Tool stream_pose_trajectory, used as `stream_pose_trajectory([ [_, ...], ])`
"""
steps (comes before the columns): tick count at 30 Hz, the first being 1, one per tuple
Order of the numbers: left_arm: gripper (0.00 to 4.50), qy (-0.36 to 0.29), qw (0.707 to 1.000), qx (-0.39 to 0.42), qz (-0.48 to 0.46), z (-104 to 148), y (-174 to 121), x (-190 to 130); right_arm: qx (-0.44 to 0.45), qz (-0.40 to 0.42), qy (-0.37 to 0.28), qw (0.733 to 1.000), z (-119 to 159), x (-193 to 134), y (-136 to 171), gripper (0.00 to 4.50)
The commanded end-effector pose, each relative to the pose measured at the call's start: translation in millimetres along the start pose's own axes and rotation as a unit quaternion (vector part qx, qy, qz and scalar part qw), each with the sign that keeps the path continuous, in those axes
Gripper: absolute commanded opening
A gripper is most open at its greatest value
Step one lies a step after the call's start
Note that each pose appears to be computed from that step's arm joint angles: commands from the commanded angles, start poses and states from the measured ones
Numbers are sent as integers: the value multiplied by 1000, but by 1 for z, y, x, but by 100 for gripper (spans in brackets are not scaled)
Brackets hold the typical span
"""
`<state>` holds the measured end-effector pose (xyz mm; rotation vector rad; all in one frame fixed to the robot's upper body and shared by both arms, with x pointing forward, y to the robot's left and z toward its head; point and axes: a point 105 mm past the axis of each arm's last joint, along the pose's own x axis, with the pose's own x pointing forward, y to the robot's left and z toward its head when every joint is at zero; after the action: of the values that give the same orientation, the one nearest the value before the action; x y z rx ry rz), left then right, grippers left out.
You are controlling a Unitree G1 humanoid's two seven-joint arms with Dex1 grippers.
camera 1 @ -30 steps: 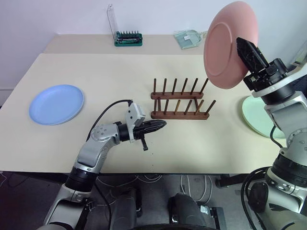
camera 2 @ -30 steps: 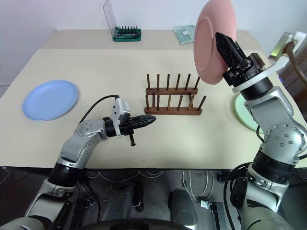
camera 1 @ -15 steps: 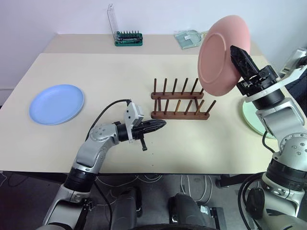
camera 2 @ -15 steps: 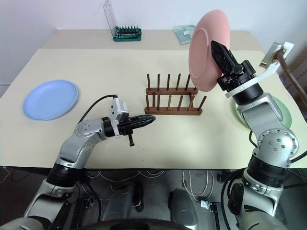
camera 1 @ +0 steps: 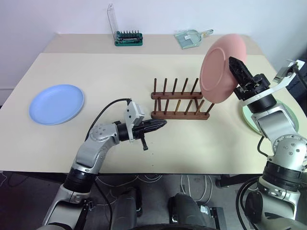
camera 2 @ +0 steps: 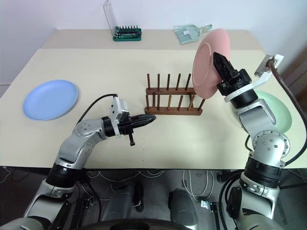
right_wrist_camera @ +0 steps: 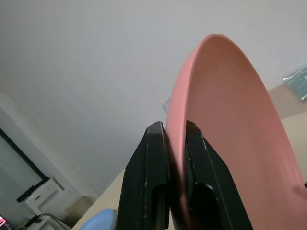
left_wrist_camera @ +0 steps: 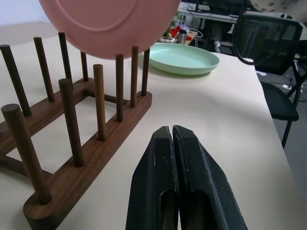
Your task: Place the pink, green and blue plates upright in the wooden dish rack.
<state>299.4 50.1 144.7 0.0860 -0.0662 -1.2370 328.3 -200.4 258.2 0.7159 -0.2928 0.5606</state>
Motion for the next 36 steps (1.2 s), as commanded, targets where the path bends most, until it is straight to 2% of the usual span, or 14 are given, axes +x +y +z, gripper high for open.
stream_pose_trajectory([
  [1,7,-22,1000,16,-3,15,0,1,-4,-10,-11,1000,2,-1,-3,4],
  [6,7,-22,1000,13,-3,13,1,0,4,-25,-7,1000,-1,-2,-10,4],
  [9,7,-23,1000,12,-3,12,1,0,5,-31,-7,999,-2,-2,-13,99],
  [14,7,-23,1000,9,-2,9,1,-1,-24,-42,-12,999,3,-1,-15,344],
  [16,7,-23,1000,9,-2,8,0,-1,-49,-44,-21,998,12,-1,-15,344],
  [20,7,-22,1000,8,-2,6,1,-1,-175,-45,-29,983,52,-8,-6,344],
  [24,7,-19,1000,10,-6,5,-1,-1,-321,-80,45,943,72,-31,-14,344],
  [28,7,-21,1000,4,-19,5,-4,2,-395,-143,182,889,60,-65,-50,344],
  [32,7,-23,999,3,-34,6,-7,8,-449,-208,311,812,37,-101,-93,344],
  [36,7,-22,999,4,-43,7,-7,11,-461,-207,376,777,11,-115,-113,344],
])
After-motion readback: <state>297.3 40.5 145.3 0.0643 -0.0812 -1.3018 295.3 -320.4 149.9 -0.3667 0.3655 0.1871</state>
